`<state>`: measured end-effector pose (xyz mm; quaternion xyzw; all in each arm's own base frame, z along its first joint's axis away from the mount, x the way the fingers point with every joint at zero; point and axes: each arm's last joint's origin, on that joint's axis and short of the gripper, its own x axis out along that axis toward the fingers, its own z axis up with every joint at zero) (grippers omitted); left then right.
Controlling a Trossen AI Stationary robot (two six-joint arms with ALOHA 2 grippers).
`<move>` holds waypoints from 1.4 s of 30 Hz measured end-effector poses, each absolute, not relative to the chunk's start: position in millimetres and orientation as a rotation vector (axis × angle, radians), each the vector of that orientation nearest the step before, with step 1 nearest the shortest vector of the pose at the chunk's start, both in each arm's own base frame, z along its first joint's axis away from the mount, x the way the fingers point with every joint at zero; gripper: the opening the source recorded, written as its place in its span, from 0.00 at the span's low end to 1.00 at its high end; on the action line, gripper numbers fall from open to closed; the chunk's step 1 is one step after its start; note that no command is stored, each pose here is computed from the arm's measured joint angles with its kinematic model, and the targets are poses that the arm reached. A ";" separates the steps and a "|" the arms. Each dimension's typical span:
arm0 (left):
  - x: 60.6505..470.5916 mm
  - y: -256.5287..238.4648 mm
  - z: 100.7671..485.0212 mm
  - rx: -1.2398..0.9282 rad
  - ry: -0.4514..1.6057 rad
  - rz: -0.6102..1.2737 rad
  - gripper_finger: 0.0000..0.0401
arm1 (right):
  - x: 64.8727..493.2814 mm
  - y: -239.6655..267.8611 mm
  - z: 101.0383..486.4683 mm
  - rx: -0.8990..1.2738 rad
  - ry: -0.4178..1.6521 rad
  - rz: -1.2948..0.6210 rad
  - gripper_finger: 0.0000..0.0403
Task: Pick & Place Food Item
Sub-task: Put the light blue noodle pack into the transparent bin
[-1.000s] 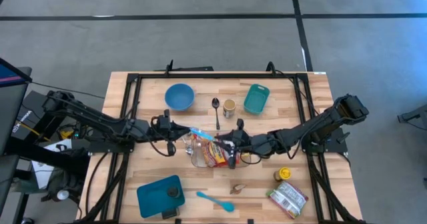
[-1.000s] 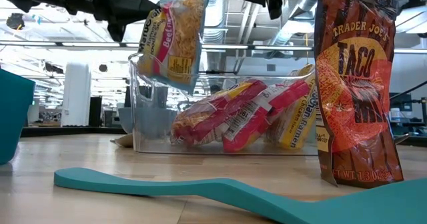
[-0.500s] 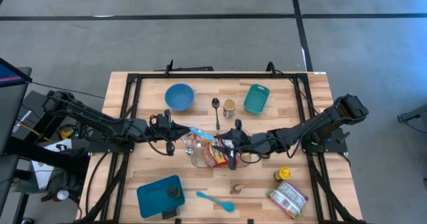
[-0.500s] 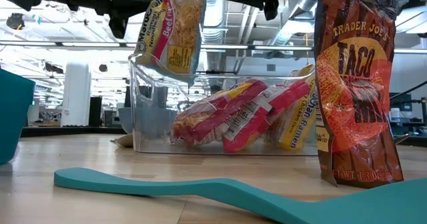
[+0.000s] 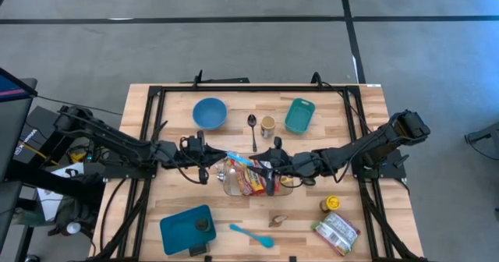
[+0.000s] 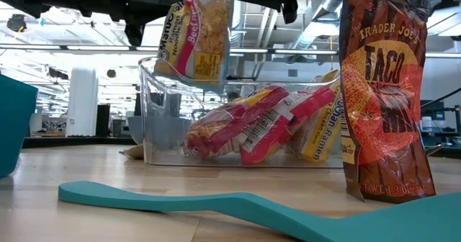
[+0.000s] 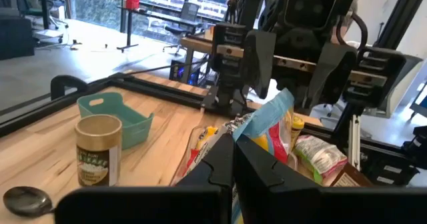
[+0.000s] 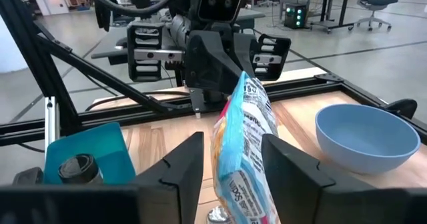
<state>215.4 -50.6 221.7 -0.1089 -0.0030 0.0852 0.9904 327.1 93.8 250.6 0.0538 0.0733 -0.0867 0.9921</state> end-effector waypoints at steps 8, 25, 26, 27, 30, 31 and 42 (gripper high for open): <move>215.5 -51.1 225.0 -0.230 -0.036 0.149 0.00 | 326.8 94.6 250.1 0.114 0.150 -0.172 0.33; 215.5 -51.7 226.2 -0.236 -0.046 0.127 0.00 | 326.6 94.2 247.9 0.108 0.172 -0.172 0.01; 215.5 -51.7 226.2 -0.236 -0.046 0.127 0.00 | 326.7 94.3 248.3 0.109 0.167 -0.172 0.01; 215.5 -51.7 226.2 -0.236 -0.045 0.127 0.00 | 326.7 94.3 248.4 0.109 0.167 -0.171 0.02; 215.5 -51.7 226.2 -0.236 -0.045 0.127 0.00 | 326.7 94.3 248.4 0.109 0.167 -0.171 0.02; 215.5 -51.7 226.2 -0.236 -0.045 0.127 0.00 | 326.7 94.3 248.4 0.107 0.167 -0.171 0.01; 215.6 -52.7 226.1 -0.228 -0.040 0.090 0.09 | 324.7 100.2 248.1 0.074 0.175 -0.152 0.00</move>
